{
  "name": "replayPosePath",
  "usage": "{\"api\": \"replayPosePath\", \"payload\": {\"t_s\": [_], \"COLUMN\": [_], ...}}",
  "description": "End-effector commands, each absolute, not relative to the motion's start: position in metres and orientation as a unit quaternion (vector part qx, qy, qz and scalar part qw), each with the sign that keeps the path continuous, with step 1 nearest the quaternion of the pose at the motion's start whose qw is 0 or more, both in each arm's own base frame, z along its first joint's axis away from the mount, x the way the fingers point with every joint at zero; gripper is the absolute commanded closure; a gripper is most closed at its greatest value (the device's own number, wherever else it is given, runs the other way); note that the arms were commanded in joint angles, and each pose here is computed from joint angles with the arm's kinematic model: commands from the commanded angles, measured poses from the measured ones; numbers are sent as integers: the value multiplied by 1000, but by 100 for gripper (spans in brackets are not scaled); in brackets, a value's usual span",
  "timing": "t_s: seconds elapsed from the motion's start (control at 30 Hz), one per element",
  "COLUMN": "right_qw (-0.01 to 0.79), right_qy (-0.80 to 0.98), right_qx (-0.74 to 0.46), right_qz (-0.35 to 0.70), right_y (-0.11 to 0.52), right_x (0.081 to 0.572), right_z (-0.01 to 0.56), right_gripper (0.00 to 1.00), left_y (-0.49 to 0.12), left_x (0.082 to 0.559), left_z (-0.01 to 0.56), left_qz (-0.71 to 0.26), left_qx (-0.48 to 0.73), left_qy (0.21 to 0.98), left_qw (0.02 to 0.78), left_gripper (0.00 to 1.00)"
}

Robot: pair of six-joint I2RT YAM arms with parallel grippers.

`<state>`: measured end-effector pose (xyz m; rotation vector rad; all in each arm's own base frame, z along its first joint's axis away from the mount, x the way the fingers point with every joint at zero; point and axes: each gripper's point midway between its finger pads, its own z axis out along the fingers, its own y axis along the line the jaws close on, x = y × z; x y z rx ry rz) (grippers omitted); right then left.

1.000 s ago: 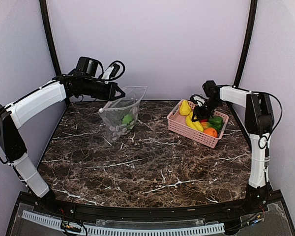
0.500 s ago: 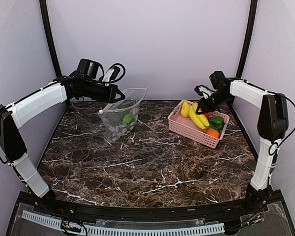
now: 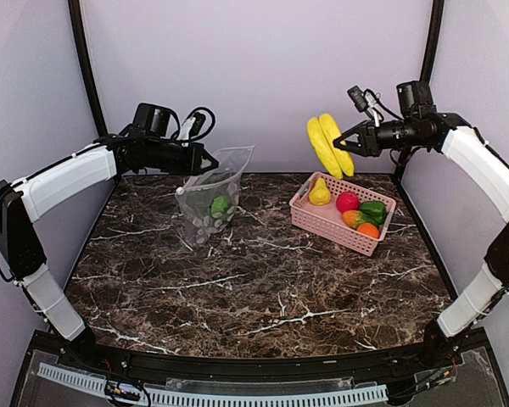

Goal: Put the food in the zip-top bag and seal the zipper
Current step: Place the fake fruit in the zipper food storage bag.

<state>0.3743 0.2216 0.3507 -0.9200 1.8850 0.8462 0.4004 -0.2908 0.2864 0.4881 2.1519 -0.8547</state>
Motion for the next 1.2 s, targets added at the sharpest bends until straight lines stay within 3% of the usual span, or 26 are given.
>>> {"api": "replayPosePath", "payload": {"t_s": [0.0, 0.33, 0.67, 1.17], "right_qw": [481, 390, 190, 75], "right_qy": [626, 581, 586, 634], "right_qx": [-454, -476, -433, -353], "right_qz": [413, 532, 659, 684], "right_y": [275, 363, 370, 378], "right_x": [332, 313, 277, 282], "right_z": [413, 440, 394, 333], "right_gripper": [90, 87, 88, 89], "left_y": [-294, -292, -291, -315], "left_x": [393, 390, 385, 370], "left_z": [305, 318, 308, 326], "left_qz": [-372, -395, -370, -370], "left_qx": [171, 138, 157, 211], "left_qy": [826, 817, 817, 787], "left_qw": [387, 396, 412, 446], "left_gripper": [99, 99, 99, 99]}}
